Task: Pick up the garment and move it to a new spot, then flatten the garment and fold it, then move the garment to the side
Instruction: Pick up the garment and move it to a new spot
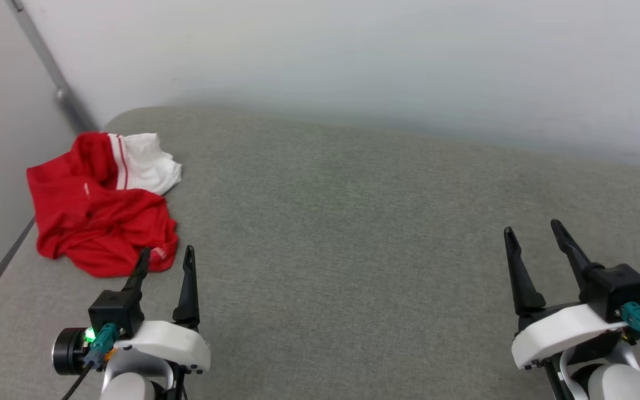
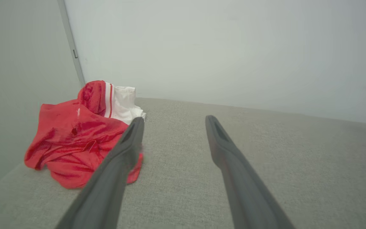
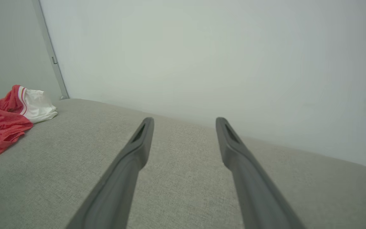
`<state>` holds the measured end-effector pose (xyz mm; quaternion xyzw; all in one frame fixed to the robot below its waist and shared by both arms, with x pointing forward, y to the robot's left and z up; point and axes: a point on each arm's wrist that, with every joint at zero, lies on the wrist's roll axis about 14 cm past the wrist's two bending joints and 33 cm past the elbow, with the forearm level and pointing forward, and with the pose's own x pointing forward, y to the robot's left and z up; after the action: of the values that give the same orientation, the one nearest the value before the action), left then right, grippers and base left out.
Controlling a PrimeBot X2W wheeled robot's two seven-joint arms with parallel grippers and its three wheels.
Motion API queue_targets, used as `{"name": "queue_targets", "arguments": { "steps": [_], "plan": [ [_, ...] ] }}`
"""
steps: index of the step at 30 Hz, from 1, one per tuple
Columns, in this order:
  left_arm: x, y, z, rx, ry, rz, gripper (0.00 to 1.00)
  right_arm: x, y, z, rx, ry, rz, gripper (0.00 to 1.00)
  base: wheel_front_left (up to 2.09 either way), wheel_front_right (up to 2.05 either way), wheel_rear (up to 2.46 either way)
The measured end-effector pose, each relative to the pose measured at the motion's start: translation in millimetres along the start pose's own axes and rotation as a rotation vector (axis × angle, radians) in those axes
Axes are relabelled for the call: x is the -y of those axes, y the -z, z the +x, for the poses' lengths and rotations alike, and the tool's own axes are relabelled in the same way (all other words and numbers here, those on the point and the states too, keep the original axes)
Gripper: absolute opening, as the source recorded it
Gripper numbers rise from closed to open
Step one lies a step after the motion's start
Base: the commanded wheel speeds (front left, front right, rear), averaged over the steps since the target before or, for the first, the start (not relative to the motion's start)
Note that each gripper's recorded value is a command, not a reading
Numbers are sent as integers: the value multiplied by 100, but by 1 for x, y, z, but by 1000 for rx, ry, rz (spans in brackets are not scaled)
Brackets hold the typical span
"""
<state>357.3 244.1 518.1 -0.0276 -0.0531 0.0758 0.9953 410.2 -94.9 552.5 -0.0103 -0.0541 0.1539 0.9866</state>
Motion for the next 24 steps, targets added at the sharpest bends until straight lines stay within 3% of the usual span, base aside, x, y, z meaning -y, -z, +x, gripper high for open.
{"name": "queue_targets", "arguments": {
  "steps": [13, 24],
  "plan": [
    [-81, -14, -50, 31, -240, 3, 100, -91, -3, 34, 16, -262, 36, 100, 0, 0, 0],
    [-115, -15, -82, 19, -353, 38, 100, -134, -5, 47, 27, -382, 57, 100, 0, 0, 0]
  ]
}}
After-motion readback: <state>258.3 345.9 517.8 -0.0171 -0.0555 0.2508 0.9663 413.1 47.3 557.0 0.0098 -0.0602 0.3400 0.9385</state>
